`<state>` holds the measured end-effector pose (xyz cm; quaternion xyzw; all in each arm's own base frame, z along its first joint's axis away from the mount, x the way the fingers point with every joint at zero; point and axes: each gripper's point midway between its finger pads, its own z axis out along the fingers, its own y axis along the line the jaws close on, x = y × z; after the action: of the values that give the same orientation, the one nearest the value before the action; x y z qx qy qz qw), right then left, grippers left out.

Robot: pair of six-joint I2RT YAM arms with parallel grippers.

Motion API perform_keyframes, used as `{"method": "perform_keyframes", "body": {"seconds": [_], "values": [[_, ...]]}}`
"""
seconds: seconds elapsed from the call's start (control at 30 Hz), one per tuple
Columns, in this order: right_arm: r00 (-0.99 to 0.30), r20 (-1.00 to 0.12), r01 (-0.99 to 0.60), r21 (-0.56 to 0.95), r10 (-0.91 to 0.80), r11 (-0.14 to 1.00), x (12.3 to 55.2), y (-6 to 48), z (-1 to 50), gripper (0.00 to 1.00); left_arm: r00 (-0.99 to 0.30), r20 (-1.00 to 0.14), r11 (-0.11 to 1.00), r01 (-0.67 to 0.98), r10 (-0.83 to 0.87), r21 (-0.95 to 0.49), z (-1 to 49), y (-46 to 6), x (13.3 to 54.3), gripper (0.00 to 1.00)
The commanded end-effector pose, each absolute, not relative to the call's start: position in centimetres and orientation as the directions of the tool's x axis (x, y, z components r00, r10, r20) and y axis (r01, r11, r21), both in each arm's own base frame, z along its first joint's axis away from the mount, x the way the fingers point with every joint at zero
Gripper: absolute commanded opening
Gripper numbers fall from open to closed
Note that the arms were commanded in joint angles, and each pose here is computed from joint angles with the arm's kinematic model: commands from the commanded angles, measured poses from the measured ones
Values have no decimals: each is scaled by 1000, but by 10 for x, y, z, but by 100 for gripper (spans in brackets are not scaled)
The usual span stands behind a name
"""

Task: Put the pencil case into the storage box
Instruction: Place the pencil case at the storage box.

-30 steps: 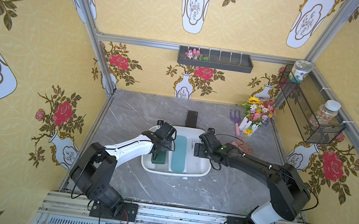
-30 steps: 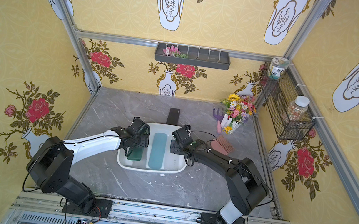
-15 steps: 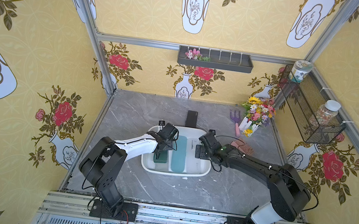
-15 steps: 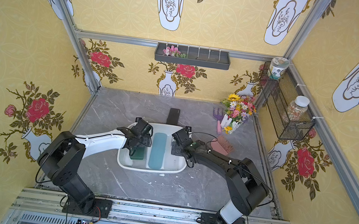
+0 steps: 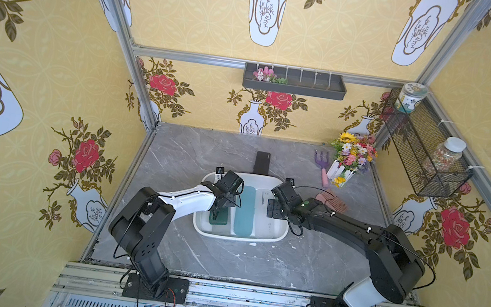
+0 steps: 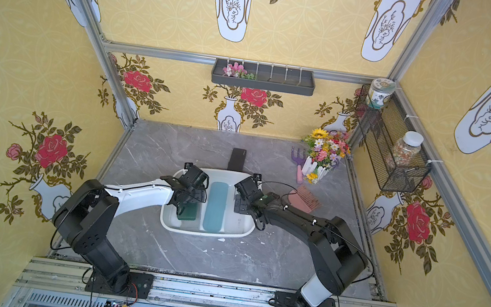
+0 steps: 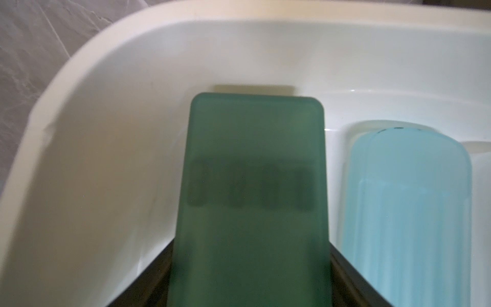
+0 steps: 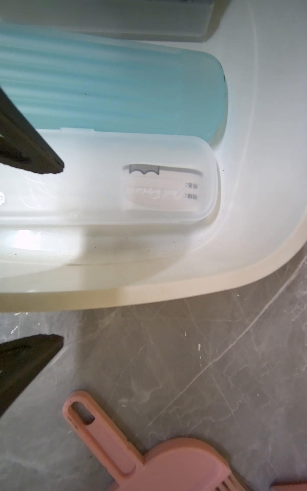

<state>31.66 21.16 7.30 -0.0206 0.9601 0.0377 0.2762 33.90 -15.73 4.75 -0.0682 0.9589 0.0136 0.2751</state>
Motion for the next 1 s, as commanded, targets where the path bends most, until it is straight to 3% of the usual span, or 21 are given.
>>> {"method": "perform_keyframes", "body": {"seconds": [0.0,0.13,0.23,0.6,0.97], "values": [[-838,-545,-43,56,-6,998,318,208,77,97,-839,-528,990,-143,-130,-17,42,-159,340,76],[-838,-546,-42,54,-6,998,317,208,78,97,-838,-529,989,-145,-132,-17,42,-158,339,84],[-837,-547,-42,54,-6,998,316,207,79,97,-834,-535,989,-145,-134,-21,46,-158,340,100],[-811,-582,-75,20,-49,997,331,211,106,97,-814,-566,990,-134,-130,-35,71,-161,340,100],[-796,-603,-92,41,-49,995,427,209,145,97,-760,-640,990,-143,-114,-7,123,-144,339,100]]}}
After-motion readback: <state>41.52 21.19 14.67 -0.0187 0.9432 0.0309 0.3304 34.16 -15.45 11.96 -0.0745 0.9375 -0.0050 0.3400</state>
